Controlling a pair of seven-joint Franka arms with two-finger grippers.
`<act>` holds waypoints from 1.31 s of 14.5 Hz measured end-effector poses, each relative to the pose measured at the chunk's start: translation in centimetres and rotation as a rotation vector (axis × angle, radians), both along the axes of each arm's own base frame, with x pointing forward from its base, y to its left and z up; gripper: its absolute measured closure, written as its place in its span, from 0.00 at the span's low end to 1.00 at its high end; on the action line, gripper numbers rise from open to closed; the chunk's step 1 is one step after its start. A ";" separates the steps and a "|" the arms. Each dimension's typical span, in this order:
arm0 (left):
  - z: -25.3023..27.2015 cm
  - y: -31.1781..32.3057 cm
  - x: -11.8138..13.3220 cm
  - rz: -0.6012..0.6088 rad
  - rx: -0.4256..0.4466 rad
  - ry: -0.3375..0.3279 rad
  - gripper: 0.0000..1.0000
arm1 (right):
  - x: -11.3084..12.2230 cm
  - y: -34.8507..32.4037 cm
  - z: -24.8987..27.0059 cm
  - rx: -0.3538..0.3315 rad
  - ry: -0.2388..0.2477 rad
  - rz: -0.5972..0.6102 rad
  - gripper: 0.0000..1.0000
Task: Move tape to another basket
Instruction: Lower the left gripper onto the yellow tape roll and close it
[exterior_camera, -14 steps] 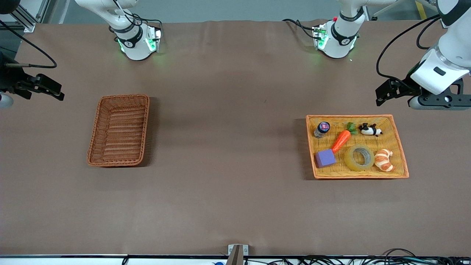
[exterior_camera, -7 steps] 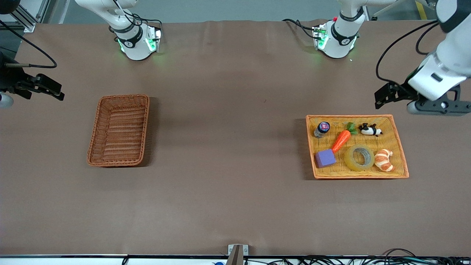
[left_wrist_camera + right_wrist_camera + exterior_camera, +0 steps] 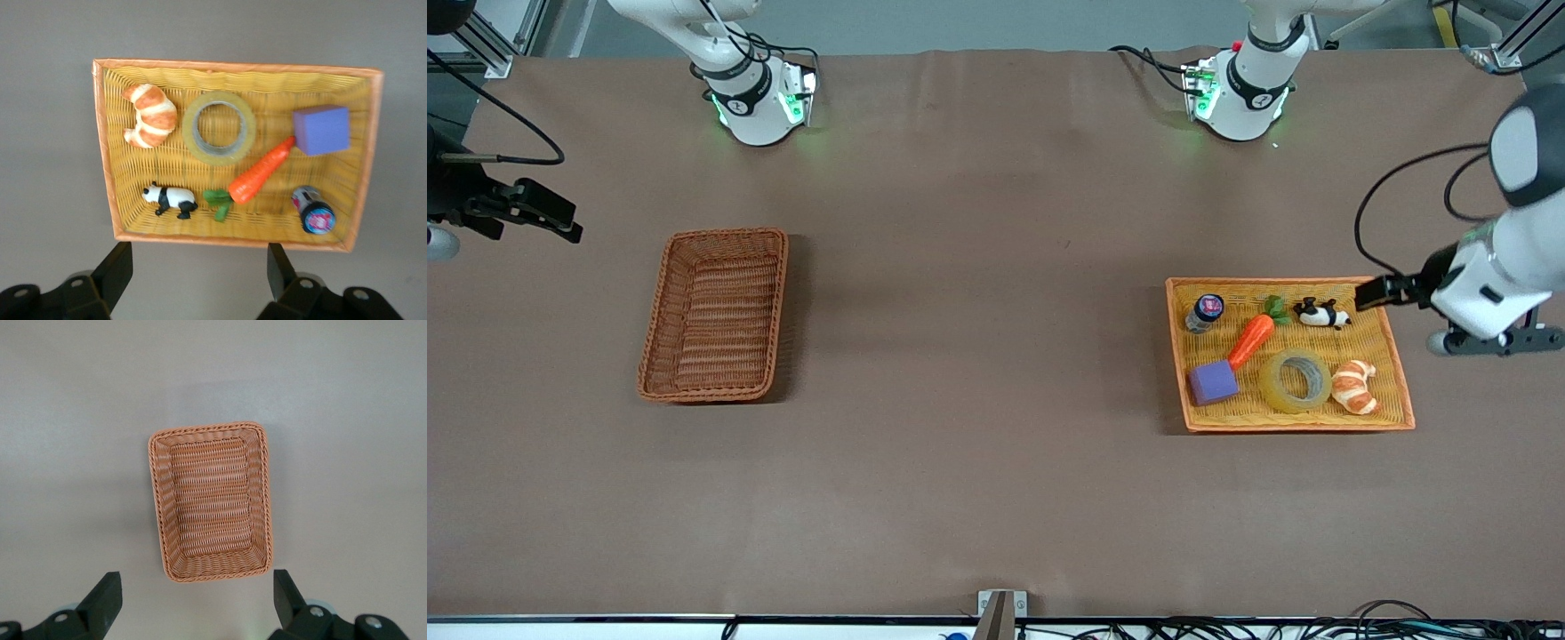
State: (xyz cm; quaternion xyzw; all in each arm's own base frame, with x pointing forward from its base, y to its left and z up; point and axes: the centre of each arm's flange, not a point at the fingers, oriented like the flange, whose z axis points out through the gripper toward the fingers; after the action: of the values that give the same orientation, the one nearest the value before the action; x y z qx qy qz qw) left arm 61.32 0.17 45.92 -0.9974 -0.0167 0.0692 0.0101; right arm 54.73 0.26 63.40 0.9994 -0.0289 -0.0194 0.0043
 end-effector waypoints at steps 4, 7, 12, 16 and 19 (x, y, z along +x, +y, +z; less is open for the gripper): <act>-8.0 1.4 2.6 0.022 0.023 0.022 0.10 | 0.0 0.0 0.0 0.000 0.000 -0.001 0.00; -13.3 1.3 3.6 0.017 0.033 0.047 0.09 | 0.0 0.0 0.0 0.000 0.001 -0.001 0.00; -20.5 1.3 4.3 0.019 0.048 0.066 0.09 | 0.0 0.0 -0.1 0.000 0.001 -0.001 0.00; -24.0 1.3 3.8 0.051 0.060 0.112 0.11 | 0.0 0.0 -0.1 0.000 0.001 -0.001 0.00; -26.0 1.4 3.2 0.071 0.067 0.137 0.21 | 0.0 0.0 -0.1 0.000 0.001 -0.001 0.00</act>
State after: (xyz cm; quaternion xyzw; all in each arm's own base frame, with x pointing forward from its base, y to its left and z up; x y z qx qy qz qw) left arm 64.52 1.56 19.87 -0.9882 -0.0535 0.1370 0.0420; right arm 54.72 0.22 63.34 0.9994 -0.0293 -0.0201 0.0043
